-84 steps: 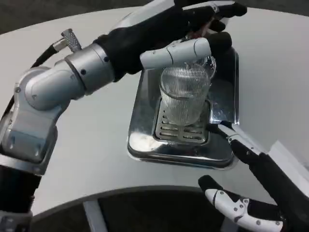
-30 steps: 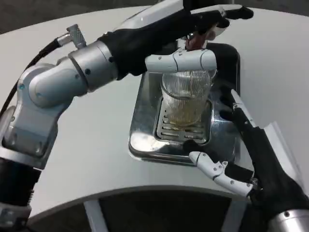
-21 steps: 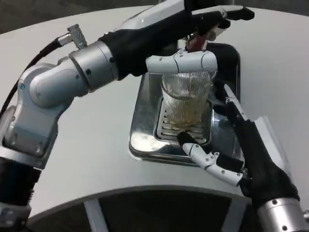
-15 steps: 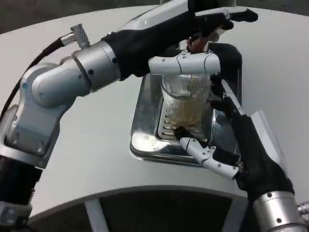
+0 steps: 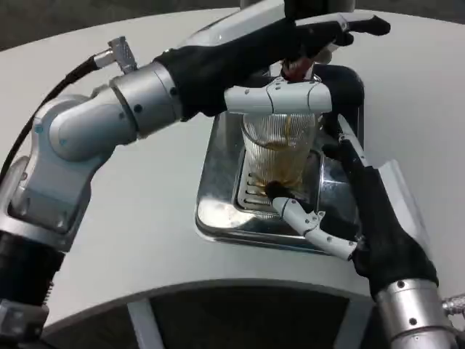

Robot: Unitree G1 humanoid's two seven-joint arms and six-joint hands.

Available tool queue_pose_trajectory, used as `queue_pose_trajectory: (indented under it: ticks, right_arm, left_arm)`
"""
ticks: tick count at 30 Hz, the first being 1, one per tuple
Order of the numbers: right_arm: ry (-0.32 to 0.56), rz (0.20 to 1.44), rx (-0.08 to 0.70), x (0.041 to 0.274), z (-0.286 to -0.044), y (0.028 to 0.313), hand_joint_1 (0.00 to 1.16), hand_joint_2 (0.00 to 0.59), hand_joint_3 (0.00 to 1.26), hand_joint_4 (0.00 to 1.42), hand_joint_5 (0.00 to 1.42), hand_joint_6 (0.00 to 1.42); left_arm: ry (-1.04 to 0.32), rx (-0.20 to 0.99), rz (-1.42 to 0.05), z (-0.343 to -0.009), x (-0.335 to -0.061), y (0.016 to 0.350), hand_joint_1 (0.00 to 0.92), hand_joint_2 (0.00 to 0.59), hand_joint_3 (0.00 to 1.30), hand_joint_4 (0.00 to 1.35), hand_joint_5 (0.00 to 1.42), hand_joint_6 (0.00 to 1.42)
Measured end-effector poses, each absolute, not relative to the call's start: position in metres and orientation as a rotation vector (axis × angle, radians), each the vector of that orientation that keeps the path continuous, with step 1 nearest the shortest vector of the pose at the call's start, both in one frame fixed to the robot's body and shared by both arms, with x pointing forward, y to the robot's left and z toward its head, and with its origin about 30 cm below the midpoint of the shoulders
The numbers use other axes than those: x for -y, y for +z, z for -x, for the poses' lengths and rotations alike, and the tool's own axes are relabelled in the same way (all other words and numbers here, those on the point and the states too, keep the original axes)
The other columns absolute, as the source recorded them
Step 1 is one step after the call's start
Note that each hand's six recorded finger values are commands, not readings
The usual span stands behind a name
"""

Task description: Grasp the cup under the faucet to collect the drink, then remove the cup.

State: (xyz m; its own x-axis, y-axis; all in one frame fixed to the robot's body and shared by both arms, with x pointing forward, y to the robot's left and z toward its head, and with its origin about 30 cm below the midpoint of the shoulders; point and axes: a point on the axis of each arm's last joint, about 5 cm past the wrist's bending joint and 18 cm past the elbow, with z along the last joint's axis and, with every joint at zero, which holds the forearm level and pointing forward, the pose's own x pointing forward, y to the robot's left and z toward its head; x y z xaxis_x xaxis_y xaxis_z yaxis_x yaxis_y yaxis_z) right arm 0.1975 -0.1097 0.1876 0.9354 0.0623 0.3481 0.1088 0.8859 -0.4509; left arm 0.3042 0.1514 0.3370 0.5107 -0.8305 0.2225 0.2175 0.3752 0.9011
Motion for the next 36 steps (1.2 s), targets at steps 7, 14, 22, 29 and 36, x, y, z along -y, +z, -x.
queue_pose_trajectory:
  ticks: [7, 14, 22, 29, 36]
  right_arm:
    - [-0.035, 0.487, 0.361, 0.108, -0.202, 0.187, 0.68, 0.261, 0.07, 0.08, 0.14, 0.18]
    - [-0.036, 0.485, 0.392, 0.106, -0.210, 0.185, 0.68, 0.257, 0.07, 0.08, 0.15, 0.16]
    - [-0.036, 0.476, 0.392, 0.102, -0.221, 0.178, 0.74, 0.239, 0.07, 0.09, 0.15, 0.13]
    - [-0.045, 0.477, 0.394, 0.100, -0.227, 0.175, 0.74, 0.239, 0.07, 0.09, 0.15, 0.13]
    - [-0.056, 0.477, 0.392, 0.098, -0.232, 0.173, 0.74, 0.235, 0.07, 0.09, 0.16, 0.13]
  left_arm:
    - [-0.763, 0.771, -0.955, -0.305, -0.152, 0.337, 0.000, 0.095, 0.15, 0.03, 0.10, 0.19]
    - [-0.762, 0.773, -0.956, -0.306, -0.153, 0.337, 0.000, 0.095, 0.15, 0.03, 0.10, 0.19]
    - [-0.759, 0.780, -0.964, -0.308, -0.155, 0.339, 0.000, 0.095, 0.15, 0.04, 0.10, 0.19]
    - [-0.763, 0.783, -0.969, -0.309, -0.156, 0.340, 0.000, 0.096, 0.15, 0.04, 0.10, 0.19]
    - [-0.763, 0.784, -0.967, -0.310, -0.157, 0.340, 0.000, 0.099, 0.15, 0.04, 0.10, 0.19]
